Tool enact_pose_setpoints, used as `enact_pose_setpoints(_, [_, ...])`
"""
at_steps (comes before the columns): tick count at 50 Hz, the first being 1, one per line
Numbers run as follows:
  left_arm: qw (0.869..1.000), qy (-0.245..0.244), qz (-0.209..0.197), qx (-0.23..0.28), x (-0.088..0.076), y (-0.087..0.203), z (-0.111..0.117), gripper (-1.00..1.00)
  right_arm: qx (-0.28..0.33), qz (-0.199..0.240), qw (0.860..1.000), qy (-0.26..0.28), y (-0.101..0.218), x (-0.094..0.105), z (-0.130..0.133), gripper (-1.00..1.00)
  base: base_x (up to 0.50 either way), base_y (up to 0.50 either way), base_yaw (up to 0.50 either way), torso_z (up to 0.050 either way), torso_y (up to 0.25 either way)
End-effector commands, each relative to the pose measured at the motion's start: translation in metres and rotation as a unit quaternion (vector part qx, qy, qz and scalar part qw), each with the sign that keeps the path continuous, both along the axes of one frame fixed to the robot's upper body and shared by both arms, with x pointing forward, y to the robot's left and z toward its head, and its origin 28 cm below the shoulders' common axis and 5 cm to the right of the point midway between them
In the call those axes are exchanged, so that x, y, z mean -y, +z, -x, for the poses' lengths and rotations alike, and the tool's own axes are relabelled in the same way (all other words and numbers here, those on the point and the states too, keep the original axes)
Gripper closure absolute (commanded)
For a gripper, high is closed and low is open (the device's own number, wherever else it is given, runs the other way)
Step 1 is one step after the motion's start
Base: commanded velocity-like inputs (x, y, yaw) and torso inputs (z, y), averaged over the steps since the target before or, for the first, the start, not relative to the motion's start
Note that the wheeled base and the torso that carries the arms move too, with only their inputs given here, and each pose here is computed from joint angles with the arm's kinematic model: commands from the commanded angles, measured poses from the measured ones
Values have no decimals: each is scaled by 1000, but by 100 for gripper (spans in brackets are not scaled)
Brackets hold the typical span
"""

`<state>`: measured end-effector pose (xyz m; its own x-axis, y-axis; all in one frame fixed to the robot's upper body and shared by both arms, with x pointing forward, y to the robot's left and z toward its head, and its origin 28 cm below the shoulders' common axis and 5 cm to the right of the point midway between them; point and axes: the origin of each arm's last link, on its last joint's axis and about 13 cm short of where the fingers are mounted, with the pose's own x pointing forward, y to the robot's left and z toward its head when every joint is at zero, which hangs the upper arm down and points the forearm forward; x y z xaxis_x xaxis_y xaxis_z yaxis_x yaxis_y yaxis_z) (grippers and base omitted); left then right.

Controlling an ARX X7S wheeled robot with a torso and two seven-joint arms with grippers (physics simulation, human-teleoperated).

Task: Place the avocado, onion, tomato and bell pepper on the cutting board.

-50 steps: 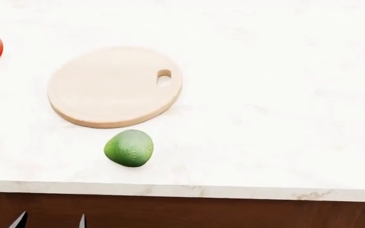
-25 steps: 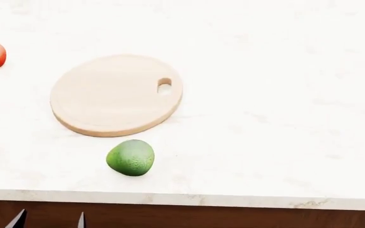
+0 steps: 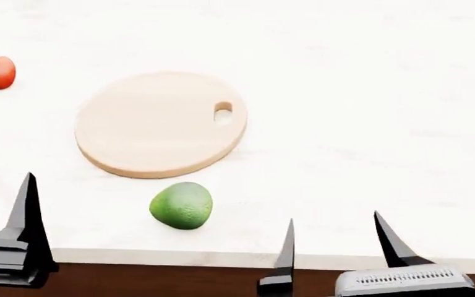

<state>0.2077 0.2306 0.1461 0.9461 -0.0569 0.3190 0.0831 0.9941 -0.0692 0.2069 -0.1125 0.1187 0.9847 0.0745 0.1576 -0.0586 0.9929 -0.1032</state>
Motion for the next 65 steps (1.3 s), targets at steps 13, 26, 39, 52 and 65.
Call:
enact_pose_setpoints(13, [999,-7,-17,26,-5,22,16,-100,17,34,999,6,25,3,13,-100,0,500,0,0,0])
enact_pose_setpoints(26, [999,-3,-19,27,-7,24,14,-100,11,24,1000,1,27,2,12,-100,0,317,0,0,0])
enact_pose_setpoints(39, [999,-2,-20,29,-6,24,14,-100,18,18,1000,-1,37,5,15,-100,346,0,0,0,0])
enact_pose_setpoints(52, [999,-3,-17,29,-5,25,16,-100,-48,23,999,8,49,5,20,-100,344,0,0,0,0])
enact_pose_setpoints(65, [1000,-4,-12,26,-3,23,17,-100,-228,37,972,45,60,3,36,-100,0,0,0,0,0])
